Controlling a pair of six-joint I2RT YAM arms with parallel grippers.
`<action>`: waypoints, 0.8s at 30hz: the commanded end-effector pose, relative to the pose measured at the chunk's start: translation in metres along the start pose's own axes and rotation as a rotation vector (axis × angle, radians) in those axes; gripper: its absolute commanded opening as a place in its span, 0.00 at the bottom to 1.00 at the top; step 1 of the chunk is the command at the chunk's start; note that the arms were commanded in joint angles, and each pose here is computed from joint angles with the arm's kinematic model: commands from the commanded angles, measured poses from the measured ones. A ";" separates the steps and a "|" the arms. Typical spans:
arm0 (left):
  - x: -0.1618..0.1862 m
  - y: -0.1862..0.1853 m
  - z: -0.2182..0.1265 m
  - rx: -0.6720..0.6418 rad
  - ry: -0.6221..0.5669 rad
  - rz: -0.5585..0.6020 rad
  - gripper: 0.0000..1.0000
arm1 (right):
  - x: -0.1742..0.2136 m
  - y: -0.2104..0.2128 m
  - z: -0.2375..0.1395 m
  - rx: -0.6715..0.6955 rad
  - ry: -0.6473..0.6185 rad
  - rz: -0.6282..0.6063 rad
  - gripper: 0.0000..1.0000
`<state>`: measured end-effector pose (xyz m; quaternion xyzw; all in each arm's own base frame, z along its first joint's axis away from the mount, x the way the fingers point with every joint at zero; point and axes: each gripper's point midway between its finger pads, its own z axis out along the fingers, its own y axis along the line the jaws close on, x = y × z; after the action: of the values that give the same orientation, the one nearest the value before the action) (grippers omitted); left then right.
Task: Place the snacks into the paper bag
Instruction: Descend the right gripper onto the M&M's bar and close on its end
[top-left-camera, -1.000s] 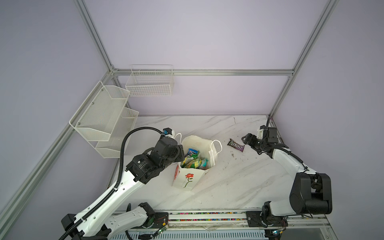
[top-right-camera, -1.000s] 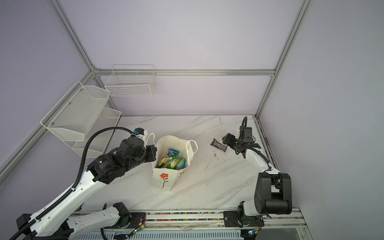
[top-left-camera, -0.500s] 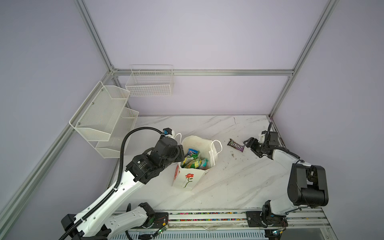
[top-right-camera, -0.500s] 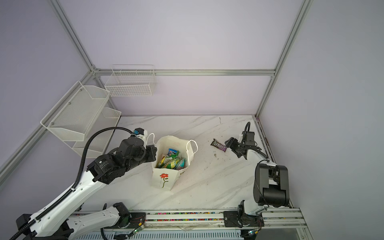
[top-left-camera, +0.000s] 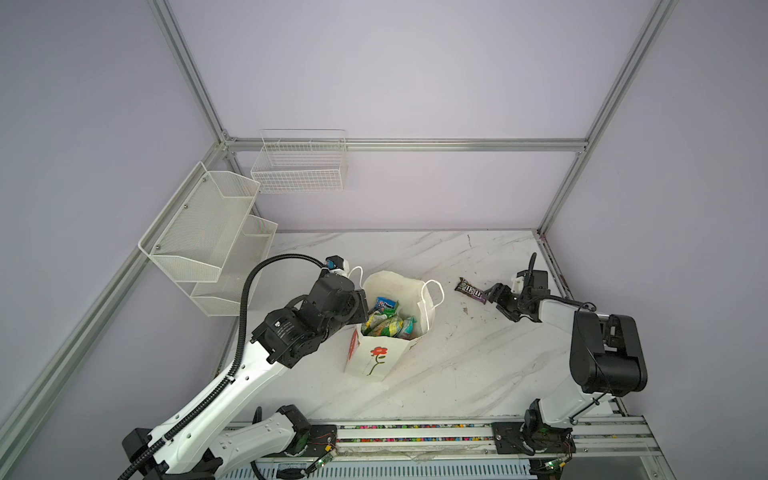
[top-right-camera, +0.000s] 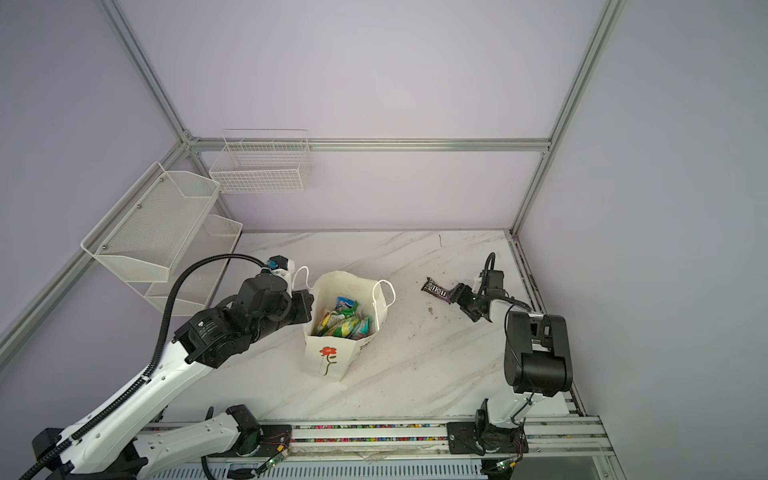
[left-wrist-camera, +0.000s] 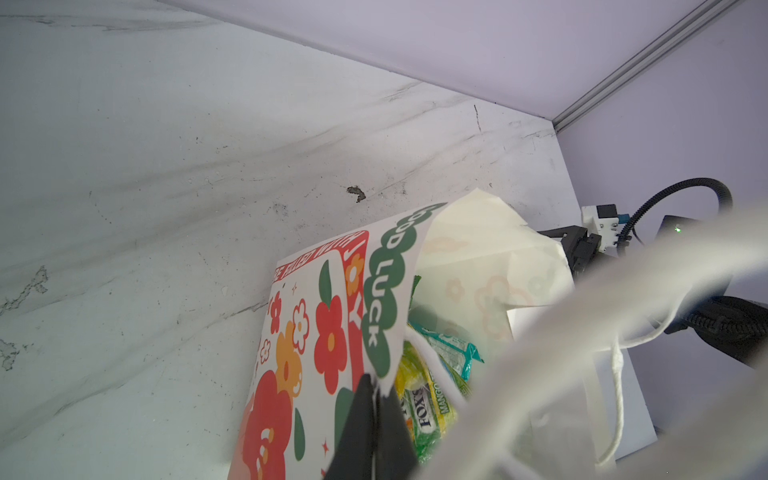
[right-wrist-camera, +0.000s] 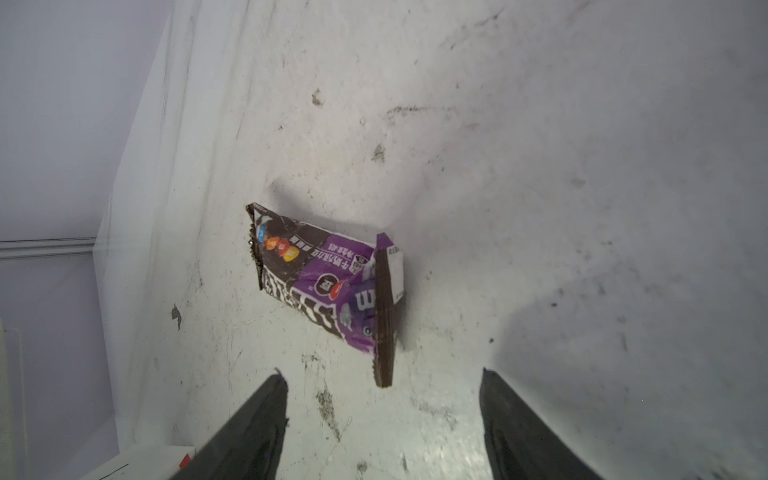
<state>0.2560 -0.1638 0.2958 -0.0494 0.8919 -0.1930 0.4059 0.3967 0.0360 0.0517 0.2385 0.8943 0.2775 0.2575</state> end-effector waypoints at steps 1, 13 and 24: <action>-0.010 -0.008 -0.002 0.050 -0.053 -0.020 0.00 | 0.000 -0.002 0.005 -0.015 -0.002 0.010 0.74; -0.010 -0.008 -0.003 0.050 -0.051 -0.020 0.00 | 0.009 -0.015 0.026 -0.019 0.036 0.035 0.69; -0.012 -0.008 -0.003 0.046 -0.053 -0.020 0.00 | 0.017 -0.032 0.040 0.015 0.057 0.051 0.65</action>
<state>0.2558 -0.1642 0.2957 -0.0487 0.8921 -0.1941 0.4051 0.4235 0.0425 0.0411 0.2197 0.8774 0.3132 0.2894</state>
